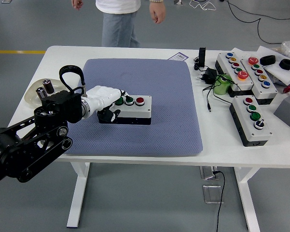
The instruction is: Pick up the button,place it on the desk,press the button,press the button
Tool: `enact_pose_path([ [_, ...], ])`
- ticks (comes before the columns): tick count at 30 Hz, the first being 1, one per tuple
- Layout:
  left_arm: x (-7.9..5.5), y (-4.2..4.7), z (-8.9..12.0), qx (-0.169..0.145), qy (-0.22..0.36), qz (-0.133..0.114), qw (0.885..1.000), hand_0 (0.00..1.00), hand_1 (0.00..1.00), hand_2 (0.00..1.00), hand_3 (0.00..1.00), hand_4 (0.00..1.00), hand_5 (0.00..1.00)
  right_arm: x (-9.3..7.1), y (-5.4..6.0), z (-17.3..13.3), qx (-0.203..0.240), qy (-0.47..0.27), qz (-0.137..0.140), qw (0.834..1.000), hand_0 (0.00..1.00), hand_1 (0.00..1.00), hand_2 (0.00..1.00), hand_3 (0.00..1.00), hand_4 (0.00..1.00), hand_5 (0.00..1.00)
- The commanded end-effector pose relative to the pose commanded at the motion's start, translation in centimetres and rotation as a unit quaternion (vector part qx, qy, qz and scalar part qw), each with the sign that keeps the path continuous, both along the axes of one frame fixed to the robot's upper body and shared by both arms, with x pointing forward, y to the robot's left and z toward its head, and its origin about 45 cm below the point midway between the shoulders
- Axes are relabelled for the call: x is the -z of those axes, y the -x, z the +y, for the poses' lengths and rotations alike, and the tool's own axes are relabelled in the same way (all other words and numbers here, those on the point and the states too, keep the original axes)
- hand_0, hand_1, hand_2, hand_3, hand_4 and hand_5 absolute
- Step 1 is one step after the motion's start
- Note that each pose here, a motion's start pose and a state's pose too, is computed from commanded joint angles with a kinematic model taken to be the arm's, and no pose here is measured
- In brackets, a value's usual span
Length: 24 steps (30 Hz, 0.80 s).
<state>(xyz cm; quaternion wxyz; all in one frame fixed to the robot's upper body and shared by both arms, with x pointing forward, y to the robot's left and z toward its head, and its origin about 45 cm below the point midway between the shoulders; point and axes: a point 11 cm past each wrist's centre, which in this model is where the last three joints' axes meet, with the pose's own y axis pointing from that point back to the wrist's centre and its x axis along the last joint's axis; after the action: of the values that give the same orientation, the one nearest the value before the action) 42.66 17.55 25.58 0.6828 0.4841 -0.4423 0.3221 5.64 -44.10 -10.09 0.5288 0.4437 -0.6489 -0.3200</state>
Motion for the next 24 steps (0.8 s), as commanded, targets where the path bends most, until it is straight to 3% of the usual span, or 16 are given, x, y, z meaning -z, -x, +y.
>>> enact_pose_path([
  [9,-2.8,-0.46,0.7,-0.014,0.054,-0.03,0.998,0.06,0.002,0.031,0.83,0.493,0.002,0.0,-0.1,-0.1,-0.001,0.001,-0.001,1.0,0.73,0.695,0.745,0.69,0.449,0.296],
  [12,-3.9,-1.03,1.3,-0.036,0.131,-0.049,0.989,0.06,0.002,0.031,0.83,0.493,0.002,-0.1,-0.4,-0.1,-0.001,0.001,-0.003,1.0,0.73,0.695,0.745,0.69,0.449,0.296],
  [13,-4.3,-1.22,1.6,-0.046,0.162,-0.056,0.984,0.067,0.088,0.144,0.848,0.651,0.245,-0.1,-0.4,-0.1,-0.002,0.0,-0.004,1.0,0.73,0.696,0.745,0.69,0.449,0.296],
  [15,-4.8,-1.55,2.3,-0.062,0.225,-0.066,0.97,0.067,0.088,0.144,0.848,0.651,0.245,-0.1,-0.5,0.0,-0.002,0.0,-0.005,1.0,0.73,0.696,0.745,0.69,0.449,0.296],
  [18,-5.9,-1.96,3.5,-0.085,0.325,-0.092,0.937,0.067,0.088,0.144,0.848,0.651,0.245,-0.1,-0.6,0.0,-0.002,0.0,-0.005,1.0,0.73,0.696,0.745,0.69,0.449,0.296],
  [19,-6.4,-2.1,4.1,-0.091,0.355,-0.105,0.924,0.417,0.527,0.525,0.95,0.816,0.863,-0.1,-0.6,0.0,-0.002,0.0,-0.005,1.0,0.73,0.696,0.744,0.69,0.448,0.296],
  [21,-7.3,-2.39,5.3,-0.107,0.412,-0.125,0.896,0.417,0.527,0.525,0.95,0.816,0.863,-0.1,-0.5,-0.1,-0.002,0.0,-0.004,1.0,0.73,0.696,0.744,0.69,0.448,0.296],
  [24,-7.7,-2.71,6.7,-0.117,0.477,-0.119,0.863,0.417,0.527,0.525,0.95,0.816,0.863,-0.1,-0.5,-0.1,-0.003,0.001,-0.004,1.0,0.73,0.696,0.744,0.69,0.448,0.296],
])
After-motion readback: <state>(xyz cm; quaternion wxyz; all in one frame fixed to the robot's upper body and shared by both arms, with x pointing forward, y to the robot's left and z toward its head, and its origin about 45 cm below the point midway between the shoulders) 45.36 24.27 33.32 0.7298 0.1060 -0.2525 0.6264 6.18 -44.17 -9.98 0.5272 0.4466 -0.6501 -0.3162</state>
